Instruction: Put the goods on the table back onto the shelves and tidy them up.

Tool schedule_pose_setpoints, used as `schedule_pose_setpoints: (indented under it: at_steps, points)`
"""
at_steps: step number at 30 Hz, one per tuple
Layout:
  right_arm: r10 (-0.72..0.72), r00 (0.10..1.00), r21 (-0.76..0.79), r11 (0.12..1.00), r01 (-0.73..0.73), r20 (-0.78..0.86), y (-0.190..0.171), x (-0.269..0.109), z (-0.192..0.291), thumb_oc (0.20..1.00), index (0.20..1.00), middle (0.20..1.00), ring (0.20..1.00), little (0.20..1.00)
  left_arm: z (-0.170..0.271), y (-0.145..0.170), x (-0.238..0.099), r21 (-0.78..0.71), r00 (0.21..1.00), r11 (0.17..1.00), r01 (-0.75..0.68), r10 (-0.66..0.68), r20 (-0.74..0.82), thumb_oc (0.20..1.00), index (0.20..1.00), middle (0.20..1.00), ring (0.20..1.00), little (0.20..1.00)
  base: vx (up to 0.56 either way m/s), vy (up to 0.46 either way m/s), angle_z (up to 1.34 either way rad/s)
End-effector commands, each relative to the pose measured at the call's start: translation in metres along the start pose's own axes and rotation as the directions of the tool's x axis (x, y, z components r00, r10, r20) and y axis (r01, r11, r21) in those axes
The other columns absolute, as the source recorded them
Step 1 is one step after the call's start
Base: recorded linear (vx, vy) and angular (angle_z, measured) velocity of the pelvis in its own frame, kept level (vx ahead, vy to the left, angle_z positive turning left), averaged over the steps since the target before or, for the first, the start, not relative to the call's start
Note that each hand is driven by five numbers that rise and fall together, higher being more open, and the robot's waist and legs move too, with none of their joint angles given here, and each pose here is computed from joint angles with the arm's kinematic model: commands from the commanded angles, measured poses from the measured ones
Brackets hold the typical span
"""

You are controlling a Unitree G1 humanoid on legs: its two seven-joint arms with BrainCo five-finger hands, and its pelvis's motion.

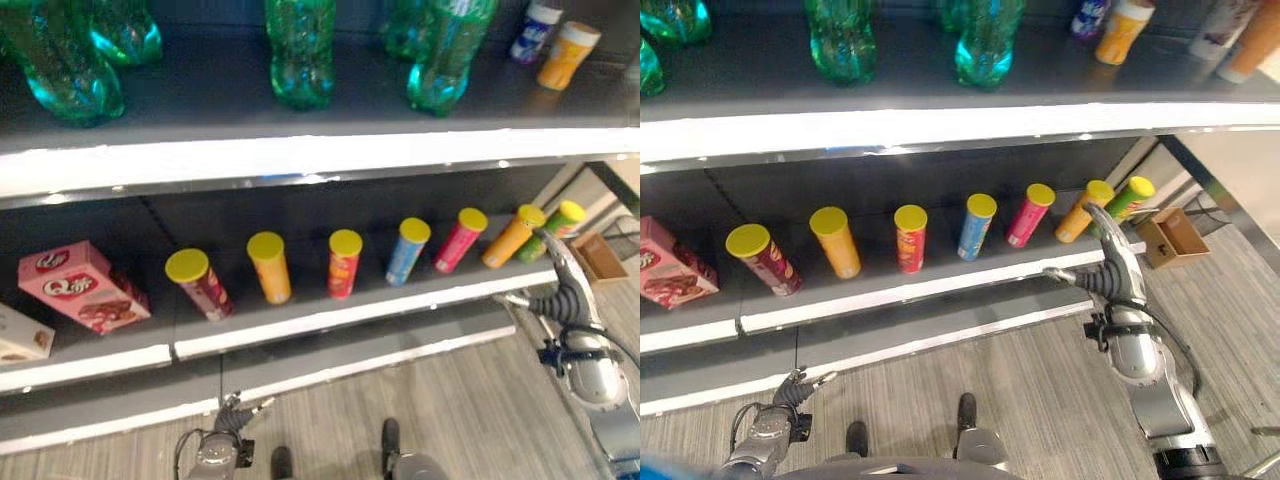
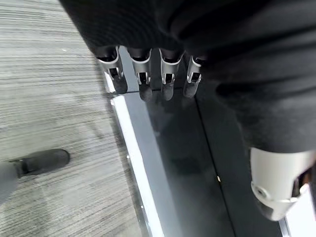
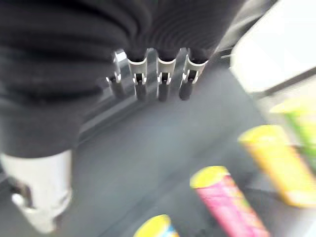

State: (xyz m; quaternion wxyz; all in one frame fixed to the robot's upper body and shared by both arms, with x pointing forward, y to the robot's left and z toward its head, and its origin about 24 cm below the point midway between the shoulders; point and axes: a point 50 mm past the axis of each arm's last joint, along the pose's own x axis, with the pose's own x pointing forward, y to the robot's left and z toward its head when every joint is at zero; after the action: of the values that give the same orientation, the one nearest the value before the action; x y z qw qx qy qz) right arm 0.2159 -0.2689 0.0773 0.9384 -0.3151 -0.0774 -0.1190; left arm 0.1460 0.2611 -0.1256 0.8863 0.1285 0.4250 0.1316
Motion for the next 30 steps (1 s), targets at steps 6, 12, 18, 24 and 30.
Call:
schedule_pose_setpoints:
  at_steps: [6, 12, 18, 24, 30]
  points:
    - [-0.084, 0.832, 0.294, 0.912, 0.286, -0.548, 0.018, -0.044, -0.098, 1.0, 1.0, 1.0, 1.0, 1.0, 0.008, -0.001, 0.006, 0.004, 1.0, 1.0, 0.003, -0.003, 0.0, 1.0, 1.0, 1.0, 1.0, 1.0, 0.01, 0.046, -0.18]
    - [0.096, 0.579, 0.322, 0.897, 0.301, -0.81, 0.067, -0.111, -0.143, 1.0, 1.0, 1.0, 1.0, 1.0, 0.008, 0.003, 0.007, 0.029, 1.0, 1.0, 0.005, -0.005, -0.007, 1.0, 1.0, 1.0, 1.0, 1.0, -0.01, 0.045, -0.15]
    - [0.403, 0.354, 0.468, 0.876, 0.118, -0.844, 0.123, -0.171, -0.147, 1.0, 1.0, 1.0, 1.0, 1.0, 0.014, 0.002, 0.009, 0.108, 0.999, 0.993, 0.047, -0.048, 0.007, 1.0, 1.0, 1.0, 1.0, 1.0, -0.07, 0.01, -0.12]
    - [0.409, 0.412, 0.478, 0.875, 0.077, -0.814, 0.127, -0.148, -0.143, 1.0, 1.0, 1.0, 1.0, 1.0, 0.026, 0.003, 0.012, 0.126, 0.998, 0.991, 0.052, -0.057, 0.035, 1.0, 1.0, 1.0, 1.0, 1.0, -0.2, -0.141, -0.92]
    - [0.351, 0.42, 0.422, 0.902, 0.087, -0.837, 0.113, -0.14, -0.15, 1.0, 1.0, 1.0, 1.0, 1.0, 0.023, 0.014, 0.012, 0.09, 0.999, 0.995, 0.031, -0.033, 0.024, 1.0, 1.0, 1.0, 1.0, 1.0, -0.06, -0.282, -0.75]
